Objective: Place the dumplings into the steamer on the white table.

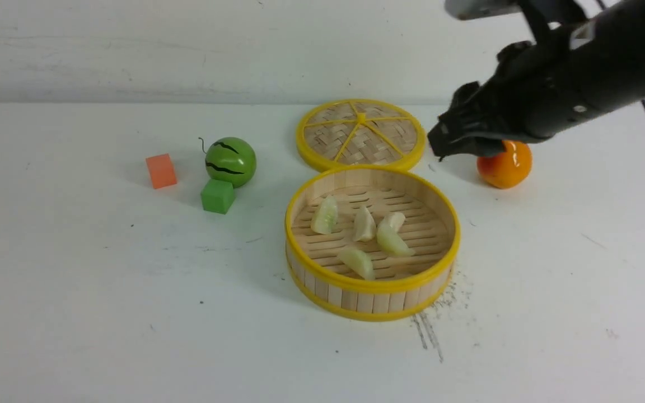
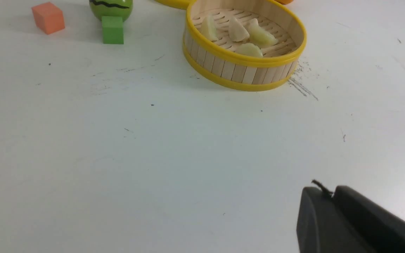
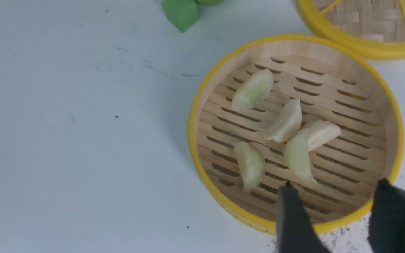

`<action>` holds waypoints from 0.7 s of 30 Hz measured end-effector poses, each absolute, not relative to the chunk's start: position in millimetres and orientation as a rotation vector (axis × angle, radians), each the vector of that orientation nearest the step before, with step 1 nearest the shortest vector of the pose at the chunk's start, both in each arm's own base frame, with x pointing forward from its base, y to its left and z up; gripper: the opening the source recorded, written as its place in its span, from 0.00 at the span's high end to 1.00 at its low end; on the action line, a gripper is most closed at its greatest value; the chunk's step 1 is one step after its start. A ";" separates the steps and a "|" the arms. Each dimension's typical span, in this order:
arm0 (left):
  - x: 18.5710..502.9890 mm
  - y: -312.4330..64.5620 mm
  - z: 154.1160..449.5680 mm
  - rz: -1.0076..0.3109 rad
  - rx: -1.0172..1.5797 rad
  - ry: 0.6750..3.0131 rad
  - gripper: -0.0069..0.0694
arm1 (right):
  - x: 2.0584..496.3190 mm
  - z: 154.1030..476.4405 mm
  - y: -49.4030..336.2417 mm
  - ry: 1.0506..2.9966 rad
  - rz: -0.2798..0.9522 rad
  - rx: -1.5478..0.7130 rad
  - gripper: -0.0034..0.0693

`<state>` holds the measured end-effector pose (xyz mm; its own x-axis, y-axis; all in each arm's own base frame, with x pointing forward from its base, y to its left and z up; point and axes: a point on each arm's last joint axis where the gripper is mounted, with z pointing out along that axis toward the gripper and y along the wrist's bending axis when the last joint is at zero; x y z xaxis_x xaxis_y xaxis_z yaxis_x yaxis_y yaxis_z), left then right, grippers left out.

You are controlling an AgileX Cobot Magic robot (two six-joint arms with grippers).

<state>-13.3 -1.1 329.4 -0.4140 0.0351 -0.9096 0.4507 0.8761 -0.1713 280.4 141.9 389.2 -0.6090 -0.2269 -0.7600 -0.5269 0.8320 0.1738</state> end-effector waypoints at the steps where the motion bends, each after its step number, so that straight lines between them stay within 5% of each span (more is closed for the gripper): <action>1: -13.3 -1.1 329.4 -0.479 0.355 1.958 0.85 | 268.4 391.7 137.2 2.199 0.499 -0.552 0.64; 8: -13.1 -1.2 329.2 -0.479 0.355 1.958 0.84 | 192.6 383.5 104.5 1.993 0.532 -0.486 0.95; 21: -12.9 -1.0 329.3 -0.475 0.355 1.957 0.82 | 103.6 388.6 64.8 1.706 0.500 -0.480 0.98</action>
<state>-12.9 -1.0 329.3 -0.4129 0.0349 -0.9101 0.4486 0.8775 -0.1698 103.6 64.8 388.6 -0.1808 -0.0447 -0.9825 -0.5677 0.8205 0.0671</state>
